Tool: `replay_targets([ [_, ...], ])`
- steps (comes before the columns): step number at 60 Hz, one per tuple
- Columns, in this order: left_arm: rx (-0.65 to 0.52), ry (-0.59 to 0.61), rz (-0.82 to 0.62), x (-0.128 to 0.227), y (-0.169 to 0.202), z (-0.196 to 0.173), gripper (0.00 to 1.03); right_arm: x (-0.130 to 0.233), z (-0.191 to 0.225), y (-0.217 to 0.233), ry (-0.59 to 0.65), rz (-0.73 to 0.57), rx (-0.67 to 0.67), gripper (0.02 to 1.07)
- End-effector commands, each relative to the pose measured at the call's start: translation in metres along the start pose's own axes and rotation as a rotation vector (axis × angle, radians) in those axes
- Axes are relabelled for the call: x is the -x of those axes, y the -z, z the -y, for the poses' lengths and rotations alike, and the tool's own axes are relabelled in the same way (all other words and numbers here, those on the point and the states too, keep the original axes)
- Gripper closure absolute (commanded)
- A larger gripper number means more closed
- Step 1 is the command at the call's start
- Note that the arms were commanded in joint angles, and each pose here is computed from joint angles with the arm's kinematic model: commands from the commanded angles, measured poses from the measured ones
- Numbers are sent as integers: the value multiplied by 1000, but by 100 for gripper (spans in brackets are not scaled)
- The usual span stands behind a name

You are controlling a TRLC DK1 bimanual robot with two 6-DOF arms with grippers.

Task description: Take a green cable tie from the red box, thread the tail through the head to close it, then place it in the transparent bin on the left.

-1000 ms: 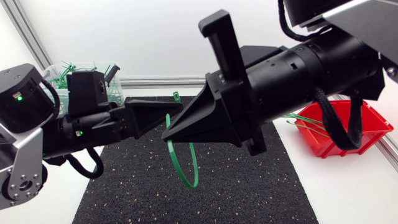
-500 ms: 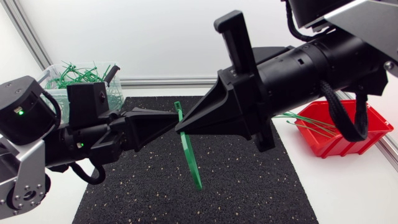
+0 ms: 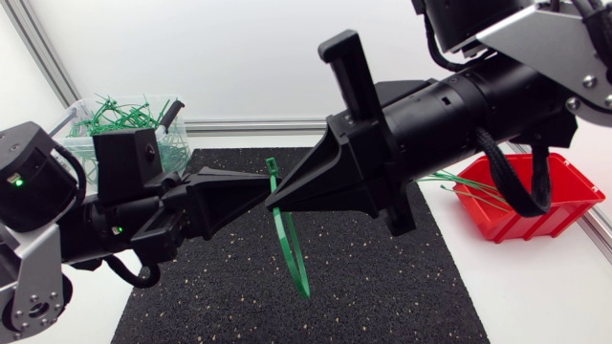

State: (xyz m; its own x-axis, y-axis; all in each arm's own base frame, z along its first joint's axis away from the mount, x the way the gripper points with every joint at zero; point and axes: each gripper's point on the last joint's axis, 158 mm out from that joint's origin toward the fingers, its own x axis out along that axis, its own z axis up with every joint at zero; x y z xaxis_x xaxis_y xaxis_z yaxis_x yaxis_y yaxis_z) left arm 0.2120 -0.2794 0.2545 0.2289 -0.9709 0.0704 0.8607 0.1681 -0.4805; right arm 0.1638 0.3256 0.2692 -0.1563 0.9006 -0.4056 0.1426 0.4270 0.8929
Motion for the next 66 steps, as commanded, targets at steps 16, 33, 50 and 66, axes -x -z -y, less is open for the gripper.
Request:
replay_targets([
  [16, 16, -8, -23, 1, 16, -6, 100, 1, -6, -3, -17, 2, -8, 101],
  [33, -3, 12, -9, 1, 12, 6, 100, 0, -1, -8, -14, 8, -20, 101],
  [50, -12, 7, 6, 1, 4, 6, 100, -1, 3, -8, -9, 8, -26, 101],
  [66, -21, 8, 19, 2, -2, 8, 100, -1, 5, -9, -7, 8, -27, 101],
])
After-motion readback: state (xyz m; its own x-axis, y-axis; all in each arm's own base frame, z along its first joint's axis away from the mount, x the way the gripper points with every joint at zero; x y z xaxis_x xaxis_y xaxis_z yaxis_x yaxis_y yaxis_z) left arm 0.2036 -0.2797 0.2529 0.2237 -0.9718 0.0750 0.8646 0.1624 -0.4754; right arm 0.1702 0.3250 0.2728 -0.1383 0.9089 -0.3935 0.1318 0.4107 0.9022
